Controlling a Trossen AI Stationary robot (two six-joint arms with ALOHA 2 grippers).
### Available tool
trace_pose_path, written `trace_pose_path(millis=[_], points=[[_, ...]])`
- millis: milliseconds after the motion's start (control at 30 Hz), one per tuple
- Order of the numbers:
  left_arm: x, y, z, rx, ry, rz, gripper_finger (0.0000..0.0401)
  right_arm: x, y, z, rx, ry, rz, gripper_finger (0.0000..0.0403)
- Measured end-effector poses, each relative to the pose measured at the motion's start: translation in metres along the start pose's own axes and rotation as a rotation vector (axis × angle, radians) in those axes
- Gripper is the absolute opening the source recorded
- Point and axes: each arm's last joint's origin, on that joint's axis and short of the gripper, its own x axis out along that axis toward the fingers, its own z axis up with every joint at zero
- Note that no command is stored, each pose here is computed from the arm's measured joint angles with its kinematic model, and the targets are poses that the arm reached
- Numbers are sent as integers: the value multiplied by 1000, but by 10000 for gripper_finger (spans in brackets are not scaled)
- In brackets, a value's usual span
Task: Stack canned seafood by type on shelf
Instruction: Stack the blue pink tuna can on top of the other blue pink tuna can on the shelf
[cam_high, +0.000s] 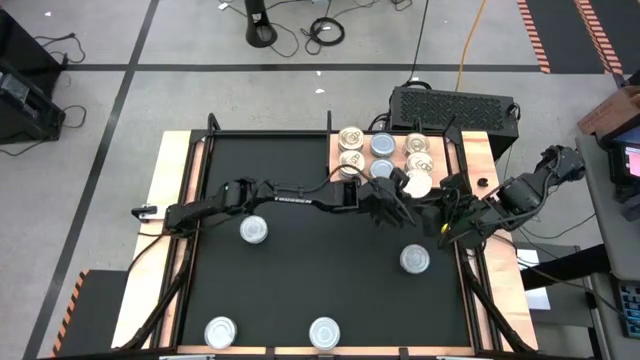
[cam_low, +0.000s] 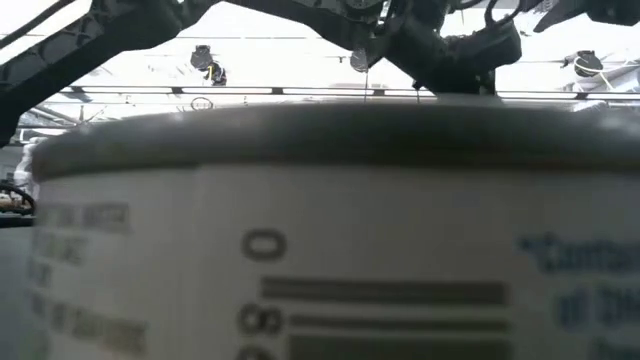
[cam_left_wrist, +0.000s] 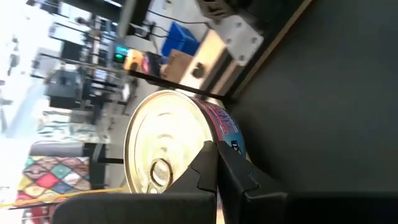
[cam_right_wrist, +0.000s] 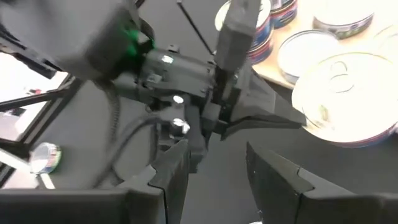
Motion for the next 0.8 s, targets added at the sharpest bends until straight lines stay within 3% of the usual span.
trace_pose_path(millis=[200,500,800], points=[[4,12,-12,-2,-7,47,0,2,-4,7,-7,-20,-22,151],[13,39,-52,-56,-23,147,0,9,-8,20,44,-108,-88,151],[30,29,-70,-38,-52,144,0,16,-12,31,69,-158,-154,151]])
